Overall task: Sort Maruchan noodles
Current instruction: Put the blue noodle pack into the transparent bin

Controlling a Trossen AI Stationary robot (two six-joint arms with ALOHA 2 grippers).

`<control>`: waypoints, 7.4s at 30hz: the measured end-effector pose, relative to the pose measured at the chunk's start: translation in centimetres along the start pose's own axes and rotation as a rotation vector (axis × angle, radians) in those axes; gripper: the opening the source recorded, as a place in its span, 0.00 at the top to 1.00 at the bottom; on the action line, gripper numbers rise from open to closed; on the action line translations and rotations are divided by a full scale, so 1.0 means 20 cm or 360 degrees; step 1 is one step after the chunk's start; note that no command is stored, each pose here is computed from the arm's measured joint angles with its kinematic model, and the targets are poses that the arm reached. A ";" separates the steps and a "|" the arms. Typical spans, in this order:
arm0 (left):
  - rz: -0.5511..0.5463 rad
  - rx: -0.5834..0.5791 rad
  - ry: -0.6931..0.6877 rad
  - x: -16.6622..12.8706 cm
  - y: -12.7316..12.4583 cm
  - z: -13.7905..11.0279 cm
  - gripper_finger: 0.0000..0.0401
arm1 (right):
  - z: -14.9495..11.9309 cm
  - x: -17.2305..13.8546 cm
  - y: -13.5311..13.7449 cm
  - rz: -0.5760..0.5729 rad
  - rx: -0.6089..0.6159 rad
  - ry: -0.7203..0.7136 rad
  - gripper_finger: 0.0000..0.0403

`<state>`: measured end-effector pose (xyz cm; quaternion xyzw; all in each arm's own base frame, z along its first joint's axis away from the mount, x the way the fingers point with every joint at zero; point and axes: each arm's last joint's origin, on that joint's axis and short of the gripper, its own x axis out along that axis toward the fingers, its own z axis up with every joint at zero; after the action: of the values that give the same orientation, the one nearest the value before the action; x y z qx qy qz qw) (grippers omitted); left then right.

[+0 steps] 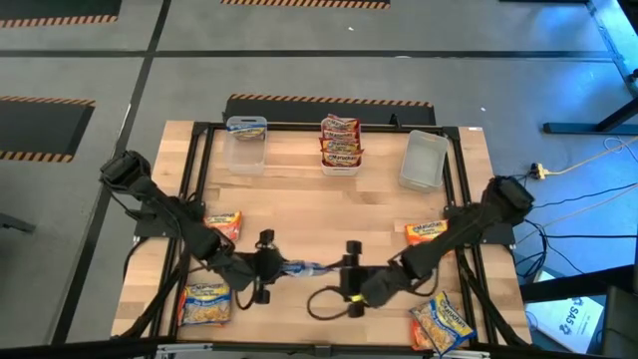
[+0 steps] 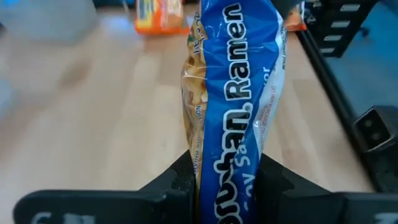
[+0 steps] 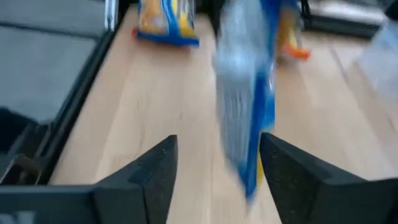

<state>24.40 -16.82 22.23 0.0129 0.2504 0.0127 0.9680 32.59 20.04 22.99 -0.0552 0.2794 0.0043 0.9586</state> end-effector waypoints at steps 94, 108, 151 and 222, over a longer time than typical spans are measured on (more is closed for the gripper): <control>0.1052 0.2365 0.0292 0.18 -0.25 -0.04 0.79 | -0.02 0.26 -0.69 0.1035 0.1083 -0.0137 0.59; 0.1024 0.2301 0.0213 0.14 -0.30 -0.06 0.76 | -0.01 0.25 -0.71 0.1096 0.1051 -0.0141 0.75; -0.0027 -0.0177 -0.0101 0.32 0.17 0.18 0.62 | -0.20 0.06 -0.84 0.0280 0.0366 0.0494 0.77; -0.0204 -0.0249 -0.0396 0.33 0.49 0.02 0.49 | -0.12 0.28 -0.64 0.0233 0.0137 0.0187 0.77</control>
<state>30.19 -6.84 19.59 -0.0772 0.1272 -0.0312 0.9884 36.60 6.93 19.31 0.0063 0.3384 0.0592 0.9391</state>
